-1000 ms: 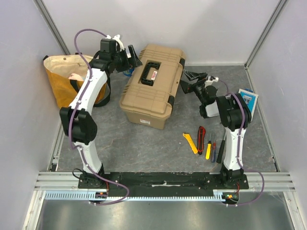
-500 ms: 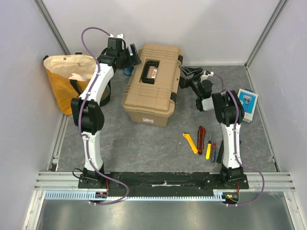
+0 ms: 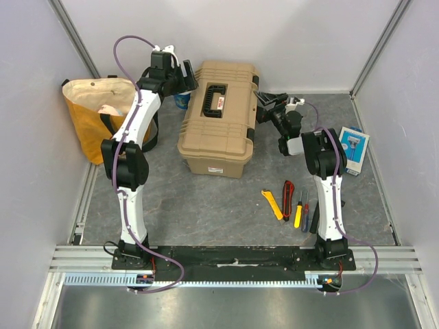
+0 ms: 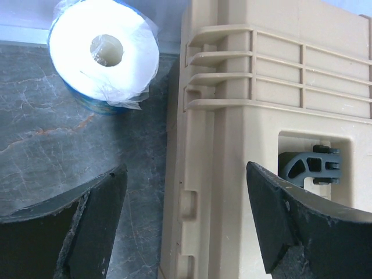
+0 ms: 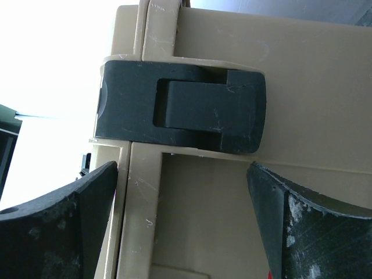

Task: Pack the tool kit

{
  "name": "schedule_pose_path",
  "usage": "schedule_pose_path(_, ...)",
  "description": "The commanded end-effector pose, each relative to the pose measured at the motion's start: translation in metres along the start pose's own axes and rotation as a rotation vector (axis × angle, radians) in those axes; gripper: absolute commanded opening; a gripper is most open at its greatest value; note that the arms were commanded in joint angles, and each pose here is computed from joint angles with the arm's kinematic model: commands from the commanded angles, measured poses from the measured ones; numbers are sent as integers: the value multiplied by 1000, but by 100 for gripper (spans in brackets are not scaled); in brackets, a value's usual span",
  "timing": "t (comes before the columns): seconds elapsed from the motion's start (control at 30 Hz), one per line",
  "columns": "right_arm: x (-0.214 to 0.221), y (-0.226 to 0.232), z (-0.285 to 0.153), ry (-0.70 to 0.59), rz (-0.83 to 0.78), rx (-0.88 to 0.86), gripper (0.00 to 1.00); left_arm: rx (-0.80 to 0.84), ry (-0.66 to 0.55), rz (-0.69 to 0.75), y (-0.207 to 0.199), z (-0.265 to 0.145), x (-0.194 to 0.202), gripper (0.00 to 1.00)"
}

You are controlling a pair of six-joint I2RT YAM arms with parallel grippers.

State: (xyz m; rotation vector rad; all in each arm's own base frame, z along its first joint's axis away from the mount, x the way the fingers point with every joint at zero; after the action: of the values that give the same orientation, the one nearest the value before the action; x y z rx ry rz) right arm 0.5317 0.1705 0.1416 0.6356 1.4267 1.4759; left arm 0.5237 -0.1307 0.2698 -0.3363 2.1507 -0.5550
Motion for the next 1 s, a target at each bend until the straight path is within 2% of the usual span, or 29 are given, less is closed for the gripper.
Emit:
schedule_pose_path(0.0, -35, 0, -5, -124, -94, 47, 98, 46, -139, 50, -12, -8, -32, 88)
schedule_pose_path(0.33, -43, -17, -6, -114, -49, 11, 98, 130, -187, 14, -20, 11, -37, 88)
schedule_pose_path(0.67, -25, -20, 16, -66, 47, -70, 98, 138, -129, -14, -13, 31, -21, 88)
schedule_pose_path(0.97, 1, 3, 24, -72, 205, -245, 98, 191, -47, -24, -13, 34, -4, 88)
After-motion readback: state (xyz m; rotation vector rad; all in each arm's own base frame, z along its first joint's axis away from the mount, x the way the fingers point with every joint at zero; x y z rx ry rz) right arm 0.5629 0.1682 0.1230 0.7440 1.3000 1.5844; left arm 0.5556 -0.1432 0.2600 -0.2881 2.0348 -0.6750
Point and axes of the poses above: each gripper's point midway between its finger pads, its own z axis out along the fingers, its own y axis along the line the jaws close on, x = y × z, the point moved 7 cm from there along -z, back along the fingers, and after that the axes turned 12 degrees about -z, right-handed, at the moved point
